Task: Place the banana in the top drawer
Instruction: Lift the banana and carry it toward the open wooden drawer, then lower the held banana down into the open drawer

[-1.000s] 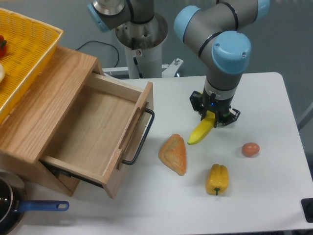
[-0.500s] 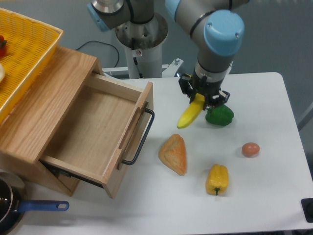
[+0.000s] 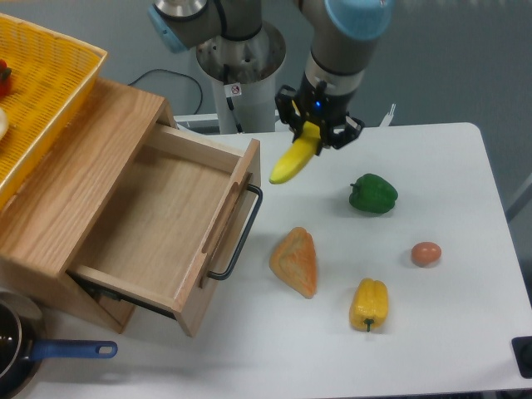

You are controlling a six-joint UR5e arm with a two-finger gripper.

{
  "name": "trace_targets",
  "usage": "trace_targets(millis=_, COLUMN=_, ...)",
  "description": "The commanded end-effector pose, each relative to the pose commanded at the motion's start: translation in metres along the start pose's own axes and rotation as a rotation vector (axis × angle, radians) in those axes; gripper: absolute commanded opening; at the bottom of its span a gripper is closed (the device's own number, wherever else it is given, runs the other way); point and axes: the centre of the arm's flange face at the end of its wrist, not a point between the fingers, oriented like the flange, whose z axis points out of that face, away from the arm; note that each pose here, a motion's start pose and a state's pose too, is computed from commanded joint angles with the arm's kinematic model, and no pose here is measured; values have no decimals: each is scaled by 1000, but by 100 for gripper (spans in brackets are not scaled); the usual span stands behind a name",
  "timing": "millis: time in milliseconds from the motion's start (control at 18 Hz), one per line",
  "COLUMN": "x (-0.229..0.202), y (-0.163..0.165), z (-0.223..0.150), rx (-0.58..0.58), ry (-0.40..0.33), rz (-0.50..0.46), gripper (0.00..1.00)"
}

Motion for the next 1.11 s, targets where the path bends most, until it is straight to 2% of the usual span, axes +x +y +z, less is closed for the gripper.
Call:
trace_targets(millis=389, x=34, y=-1, z=-16, rx=23, ry=17, rz=-8, gripper=28)
trace_targets(millis=611, x=49, y=-15, z=-17, rx=45, ry=28, rz=-57, gripper=28)
trace_targets(millis=722, x=52, y=-22, z=-16, rx=51, ry=38, rz=-117, gripper=28)
trace_targets(millis=1111, x=64, y=-42, z=-11, rx=60, ry=46, rz=-191, gripper=29)
